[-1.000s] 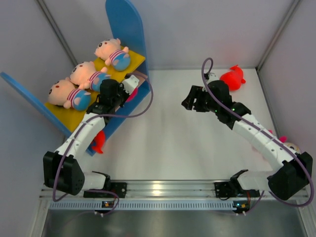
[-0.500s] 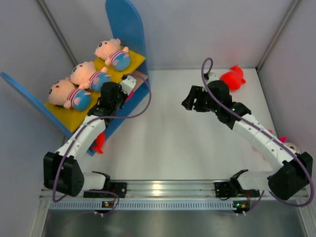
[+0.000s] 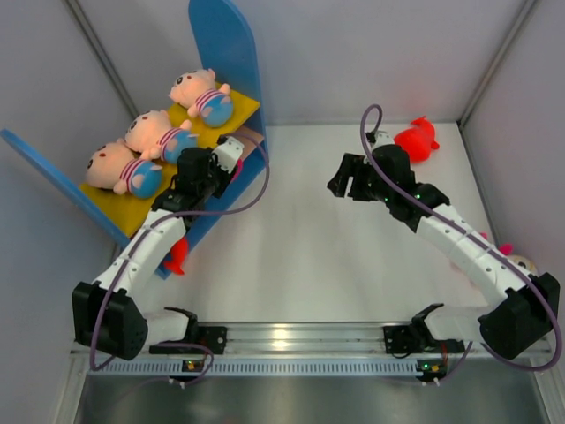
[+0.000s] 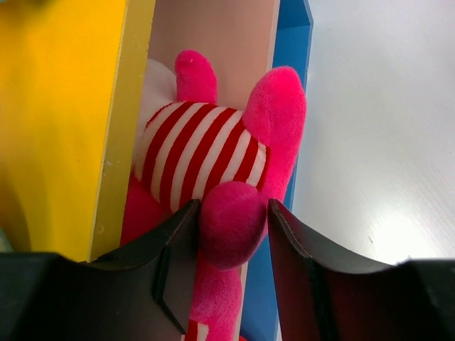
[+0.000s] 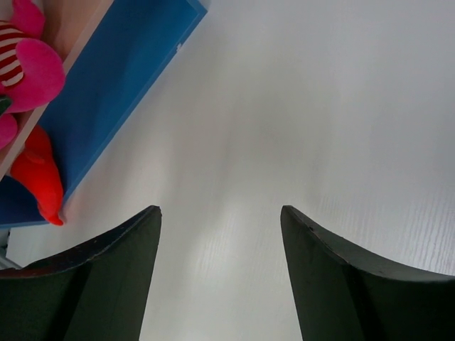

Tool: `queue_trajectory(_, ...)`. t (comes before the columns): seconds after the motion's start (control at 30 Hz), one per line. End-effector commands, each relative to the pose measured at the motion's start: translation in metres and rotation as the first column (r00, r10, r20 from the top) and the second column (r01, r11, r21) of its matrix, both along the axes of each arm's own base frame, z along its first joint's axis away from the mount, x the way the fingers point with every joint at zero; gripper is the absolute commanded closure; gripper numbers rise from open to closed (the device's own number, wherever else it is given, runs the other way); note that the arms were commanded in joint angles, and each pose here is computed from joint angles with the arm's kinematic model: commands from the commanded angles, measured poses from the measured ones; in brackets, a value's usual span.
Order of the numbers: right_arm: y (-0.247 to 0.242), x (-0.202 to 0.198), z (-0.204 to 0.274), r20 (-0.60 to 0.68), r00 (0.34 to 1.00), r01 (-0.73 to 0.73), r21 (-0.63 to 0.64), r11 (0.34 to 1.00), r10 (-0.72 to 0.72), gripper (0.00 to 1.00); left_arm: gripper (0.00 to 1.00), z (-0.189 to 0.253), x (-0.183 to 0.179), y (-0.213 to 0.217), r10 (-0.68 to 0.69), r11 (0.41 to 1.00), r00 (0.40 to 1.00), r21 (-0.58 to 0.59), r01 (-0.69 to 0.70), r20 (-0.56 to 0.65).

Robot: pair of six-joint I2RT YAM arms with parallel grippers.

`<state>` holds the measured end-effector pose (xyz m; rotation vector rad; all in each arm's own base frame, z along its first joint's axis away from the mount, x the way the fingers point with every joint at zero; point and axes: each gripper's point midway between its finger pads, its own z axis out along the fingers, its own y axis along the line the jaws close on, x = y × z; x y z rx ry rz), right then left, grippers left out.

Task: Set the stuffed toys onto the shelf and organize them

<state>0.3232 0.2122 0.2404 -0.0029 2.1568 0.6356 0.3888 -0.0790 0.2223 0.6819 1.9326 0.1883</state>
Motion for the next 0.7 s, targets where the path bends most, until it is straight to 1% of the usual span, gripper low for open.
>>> queue_trajectory(0.0,-0.019,0.005,0.000,0.007,0.996,0.094,-0.036,0.995,-0.094,0.28,0.51,0.069,0.006,0.011,0.049,0.998,0.984,-0.044,-0.042,0.173)
queue_trajectory(0.03,-0.026,0.007,-0.001,0.005,0.992,0.125,-0.040,0.991,-0.125,0.27,0.51,0.073,0.006,0.011,0.047,0.998,0.983,-0.050,-0.038,0.178)
queue_trajectory(0.13,-0.064,0.010,-0.014,-0.018,0.964,0.264,-0.074,0.962,-0.266,0.20,0.47,0.079,0.003,0.006,0.020,0.998,0.983,-0.062,-0.009,0.181)
queue_trajectory(0.17,-0.091,0.017,-0.016,-0.011,0.928,0.369,-0.094,0.925,-0.372,0.18,0.46,0.079,0.001,0.004,0.013,0.998,0.984,-0.066,-0.001,0.175)
queue_trajectory(0.2,-0.110,0.012,-0.027,-0.034,0.901,0.425,-0.135,0.895,-0.433,0.13,0.44,0.080,0.000,0.003,0.003,0.998,0.985,-0.067,0.009,0.175)
queue_trajectory(0.23,-0.129,0.009,-0.027,-0.027,0.866,0.492,-0.147,0.858,-0.500,0.10,0.44,0.083,-0.001,0.001,-0.002,0.997,0.984,-0.081,0.017,0.181)
queue_trajectory(0.27,-0.166,0.008,-0.035,-0.029,0.775,0.619,-0.168,0.767,-0.632,0.09,0.43,0.085,-0.003,0.000,-0.009,0.996,0.984,-0.086,0.025,0.178)
queue_trajectory(0.3,-0.184,0.001,-0.041,-0.038,0.728,0.669,-0.185,0.720,-0.685,0.06,0.41,0.086,-0.004,-0.002,-0.018,0.995,0.984,-0.090,0.035,0.177)
queue_trajectory(0.33,-0.217,-0.009,-0.042,-0.041,0.641,0.747,-0.195,0.636,-0.766,0.04,0.40,0.089,-0.005,-0.006,-0.031,0.993,0.984,-0.106,0.051,0.176)
queue_trajectory(0.37,-0.239,-0.020,-0.051,-0.051,0.552,0.811,-0.199,0.550,-0.832,0.02,0.39,0.089,-0.008,-0.006,-0.031,0.993,0.986,-0.110,0.050,0.166)
queue_trajectory(0.4,-0.255,-0.030,-0.049,-0.044,0.496,0.850,-0.178,0.495,-0.867,0.01,0.39,0.088,-0.010,-0.013,-0.067,0.988,0.986,-0.125,0.087,0.155)
queue_trajectory(0.43,-0.287,-0.042,-0.051,-0.055,0.365,0.917,-0.154,0.369,-0.930,0.01,0.39,0.091,-0.012,-0.017,-0.082,0.985,0.985,-0.138,0.104,0.153)
queue_trajectory(0.47,-0.304,-0.057,-0.062,-0.056,0.285,0.941,-0.171,0.291,-0.957,0.01,0.39,0.092,-0.014,-0.022,-0.111,0.980,0.983,-0.151,0.133,0.147)
queue_trajectory(0.5,-0.317,-0.069,-0.059,-0.046,0.219,0.964,-0.141,0.224,-0.975,0.01,0.39,0.088,-0.018,-0.025,-0.128,0.976,0.984,-0.158,0.147,0.126)
queue_trajectory(0.53,-0.340,-0.084,-0.062,-0.055,0.099,0.987,-0.118,0.105,-0.994,0.01,0.39,0.091,-0.020,-0.029,-0.146,0.973,0.982,-0.163,0.165,0.124)
queue_trajectory(0.57,-0.352,-0.099,-0.072,-0.052,0.023,0.990,-0.135,0.030,-0.998,0.01,0.39,0.090,-0.025,-0.034,-0.181,0.965,0.977,-0.174,0.198,0.112)
queue_trajectory(0.6,-0.361,-0.108,-0.074,-0.053,-0.033,0.992,-0.127,-0.026,-0.998,0.01,0.39,0.090,-0.028,-0.038,-0.199,0.960,0.974,-0.180,0.215,0.105)
queue_trajectory(0.63,-0.378,-0.123,-0.077,-0.058,-0.129,0.986,-0.116,-0.122,-0.990,0.01,0.39,0.091,-0.032,-0.040,-0.214,0.956,0.973,-0.184,0.228,0.091)
queue_trajectory(0.67,-0.385,-0.131,-0.083,-0.059,-0.173,0.979,-0.125,-0.164,-0.983,0.01,0.39,0.091,-0.034,-0.043,-0.229,0.952,0.969,-0.189,0.242,0.086)
